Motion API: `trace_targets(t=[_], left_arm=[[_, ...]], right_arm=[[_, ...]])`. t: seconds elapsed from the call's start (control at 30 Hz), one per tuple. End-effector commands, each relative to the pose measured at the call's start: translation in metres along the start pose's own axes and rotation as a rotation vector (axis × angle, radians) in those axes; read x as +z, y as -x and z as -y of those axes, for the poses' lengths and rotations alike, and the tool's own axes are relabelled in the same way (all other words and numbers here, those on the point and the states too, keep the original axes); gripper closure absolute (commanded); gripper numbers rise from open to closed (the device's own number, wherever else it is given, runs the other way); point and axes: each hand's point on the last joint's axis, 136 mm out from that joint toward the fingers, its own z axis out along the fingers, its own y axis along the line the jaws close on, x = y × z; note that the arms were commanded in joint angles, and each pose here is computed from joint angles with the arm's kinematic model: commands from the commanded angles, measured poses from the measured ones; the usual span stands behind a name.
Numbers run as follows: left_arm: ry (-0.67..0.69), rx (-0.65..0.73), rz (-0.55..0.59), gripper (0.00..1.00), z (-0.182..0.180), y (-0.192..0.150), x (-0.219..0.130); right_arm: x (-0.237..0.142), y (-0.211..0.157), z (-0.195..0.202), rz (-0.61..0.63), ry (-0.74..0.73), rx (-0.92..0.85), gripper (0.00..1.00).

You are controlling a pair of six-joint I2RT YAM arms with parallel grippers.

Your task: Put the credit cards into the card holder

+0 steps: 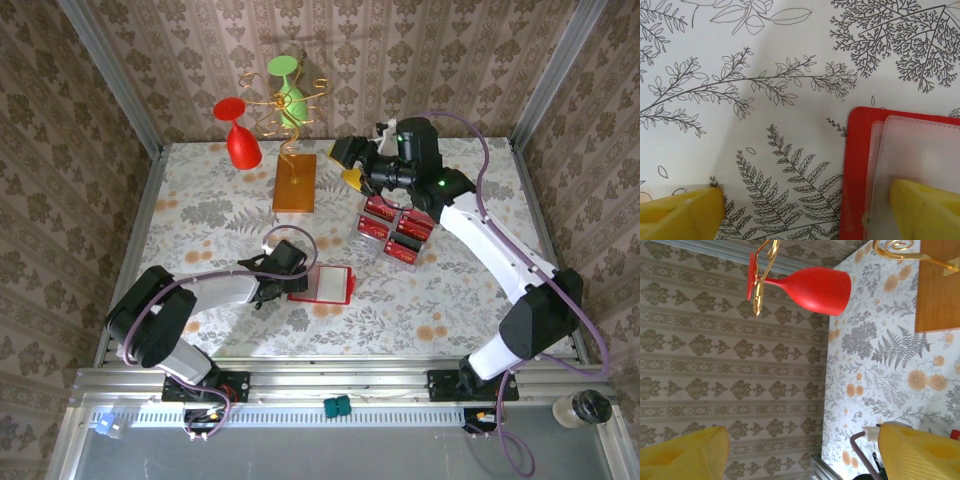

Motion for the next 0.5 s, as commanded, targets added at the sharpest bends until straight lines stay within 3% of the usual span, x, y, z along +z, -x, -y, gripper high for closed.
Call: trace_targets(t=[0.0, 0.13, 0.37, 0.47], left_arm=[[-0.079, -0.008, -0.052, 0.12, 0.015, -0.017, 0.024], [-0.083, 0.000, -0.050, 0.12, 0.019, -0.014, 0.023], [-0.101, 0.006, -0.055, 0.12, 0.023, -0.014, 0.024], [-0.099, 0.002, -0.059, 0.12, 0.022, -0.016, 0.024]], right_arm=[[-0.013, -0.003, -0.022, -0.008, 0.063, -0.018, 0.20], [-0.018, 0.002, -0.015, 0.044, 0.060, -0.008, 0.18], [-0.013, -0.002, -0.015, 0.016, 0.091, 0.024, 0.18], [-0.016, -0.003, -0.035, 0.009, 0.171, 0.013, 0.18]])
